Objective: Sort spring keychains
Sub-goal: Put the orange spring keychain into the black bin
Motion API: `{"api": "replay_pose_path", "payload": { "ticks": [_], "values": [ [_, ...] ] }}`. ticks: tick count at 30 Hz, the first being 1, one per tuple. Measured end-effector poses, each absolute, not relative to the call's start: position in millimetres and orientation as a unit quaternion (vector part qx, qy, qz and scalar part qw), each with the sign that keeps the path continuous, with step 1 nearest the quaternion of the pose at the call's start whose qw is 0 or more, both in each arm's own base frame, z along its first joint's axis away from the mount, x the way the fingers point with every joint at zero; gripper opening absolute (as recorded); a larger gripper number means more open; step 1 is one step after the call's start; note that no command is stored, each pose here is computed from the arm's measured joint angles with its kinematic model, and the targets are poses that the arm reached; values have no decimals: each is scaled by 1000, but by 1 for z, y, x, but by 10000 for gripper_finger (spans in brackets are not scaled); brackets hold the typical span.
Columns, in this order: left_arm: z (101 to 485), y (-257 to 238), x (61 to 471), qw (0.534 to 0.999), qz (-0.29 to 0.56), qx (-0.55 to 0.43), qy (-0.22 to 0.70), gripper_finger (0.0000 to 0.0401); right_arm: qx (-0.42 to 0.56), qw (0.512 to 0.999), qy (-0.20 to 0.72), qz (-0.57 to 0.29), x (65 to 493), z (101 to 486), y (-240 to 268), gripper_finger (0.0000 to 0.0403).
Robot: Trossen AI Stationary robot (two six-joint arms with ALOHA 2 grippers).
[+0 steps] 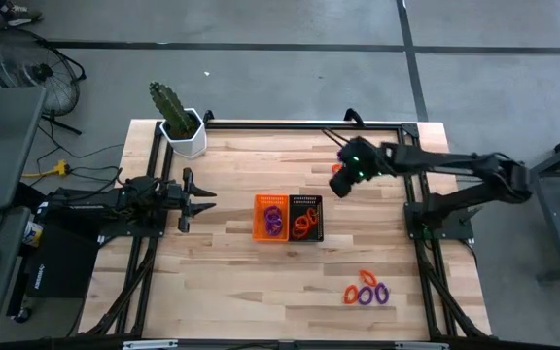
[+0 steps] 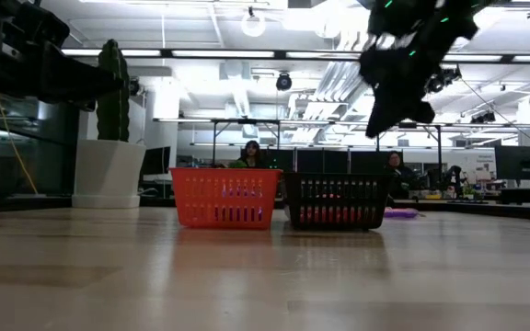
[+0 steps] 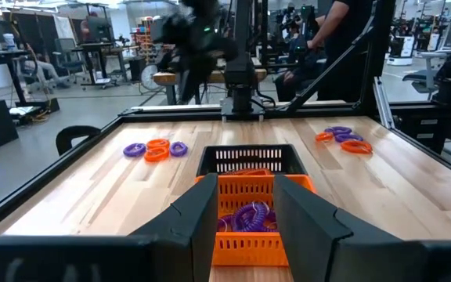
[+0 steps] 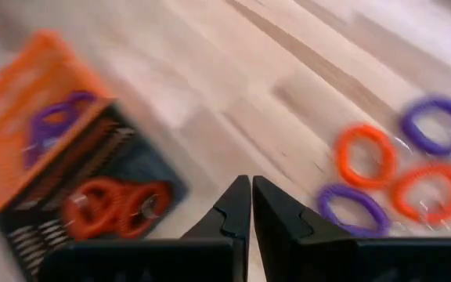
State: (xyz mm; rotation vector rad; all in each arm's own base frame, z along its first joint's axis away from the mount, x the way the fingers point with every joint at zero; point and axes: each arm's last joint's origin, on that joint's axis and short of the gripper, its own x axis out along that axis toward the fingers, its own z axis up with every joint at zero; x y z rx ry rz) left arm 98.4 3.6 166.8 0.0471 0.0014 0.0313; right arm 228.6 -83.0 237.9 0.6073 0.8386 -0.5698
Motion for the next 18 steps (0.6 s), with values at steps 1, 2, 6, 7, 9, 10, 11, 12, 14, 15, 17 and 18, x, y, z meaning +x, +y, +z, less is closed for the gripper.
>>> {"api": "replay_pose_path", "payload": {
  "ticks": [1, 2, 6, 7, 9, 10, 11, 12, 14, 15, 17, 18],
  "values": [
    [167, 4, 98, 1000, 16, 24, 1, 122, 297, 817, 406, -283, 232, 236, -89, 12],
    [167, 4, 98, 1000, 16, 24, 1, 122, 303, 805, 417, -294, 235, 235, -96, 12],
    [167, 4, 98, 1000, 16, 24, 1, 122, 322, 766, 450, -327, 245, 232, -118, 25],
    [167, 4, 98, 1000, 16, 24, 1, 122, 328, 756, 458, -335, 247, 231, -123, 31],
    [167, 4, 98, 1000, 16, 24, 1, 122, 336, 737, 472, -347, 252, 229, -132, 49],
    [167, 4, 98, 1000, 16, 24, 1, 122, 339, 729, 480, -352, 254, 228, -137, 60],
    [167, 4, 98, 1000, 16, 24, 1, 122, 342, 719, 489, -356, 255, 226, -141, 71],
    [167, 4, 98, 1000, 16, 24, 1, 122, 344, 709, 500, -360, 257, 223, -144, 84],
    [167, 4, 98, 1000, 16, 24, 1, 122, 351, 689, 519, -364, 261, 217, -151, 111],
    [167, 4, 98, 1000, 16, 24, 1, 122, 354, 681, 527, -364, 263, 214, -154, 125],
    [167, 4, 98, 1000, 16, 24, 1, 122, 359, 670, 541, -360, 268, 207, -159, 153],
    [167, 4, 98, 1000, 16, 24, 1, 122, 357, 668, 547, -355, 271, 203, -162, 166]
  ]
}}
